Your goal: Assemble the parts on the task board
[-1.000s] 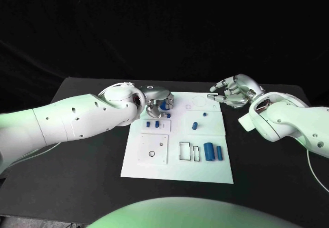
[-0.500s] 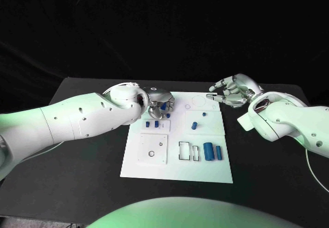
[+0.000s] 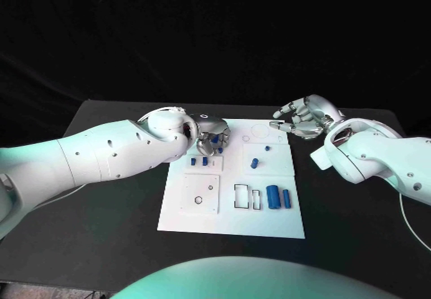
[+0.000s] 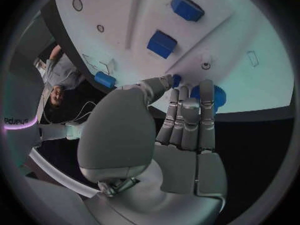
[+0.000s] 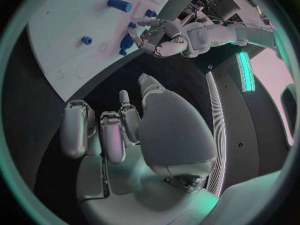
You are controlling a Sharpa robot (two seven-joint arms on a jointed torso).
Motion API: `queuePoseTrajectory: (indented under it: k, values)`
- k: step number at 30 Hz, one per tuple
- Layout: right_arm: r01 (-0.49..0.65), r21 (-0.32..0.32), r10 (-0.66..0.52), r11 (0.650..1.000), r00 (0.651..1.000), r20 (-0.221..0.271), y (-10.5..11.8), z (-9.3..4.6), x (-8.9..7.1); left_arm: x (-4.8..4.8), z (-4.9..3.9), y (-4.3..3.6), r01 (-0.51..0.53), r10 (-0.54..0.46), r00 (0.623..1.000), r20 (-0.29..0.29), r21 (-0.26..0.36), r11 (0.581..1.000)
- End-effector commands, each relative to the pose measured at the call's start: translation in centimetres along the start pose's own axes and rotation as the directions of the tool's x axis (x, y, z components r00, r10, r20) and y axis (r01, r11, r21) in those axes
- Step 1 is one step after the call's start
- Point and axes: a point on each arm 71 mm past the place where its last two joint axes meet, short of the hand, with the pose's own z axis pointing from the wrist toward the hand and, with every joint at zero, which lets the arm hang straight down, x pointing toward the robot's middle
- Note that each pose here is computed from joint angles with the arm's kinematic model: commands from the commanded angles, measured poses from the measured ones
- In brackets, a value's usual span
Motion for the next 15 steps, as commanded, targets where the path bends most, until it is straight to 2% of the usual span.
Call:
queuePoseTrajectory:
  k: [1, 15]
  values:
    - [0.007, -0.016, -0.007, 1.0, 1.0, -0.002, 0.13, -0.04, 0.06, 0.16, 0.15, -0.15, -0.009, 0.009, 1.0, -0.028, 0.002, 1.0]
    - [0.007, -0.016, -0.007, 1.0, 1.0, -0.002, 0.12, -0.06, 0.05, 0.46, 0.39, -0.02, -0.01, 0.01, 0.999, -0.044, -0.006, 1.0]
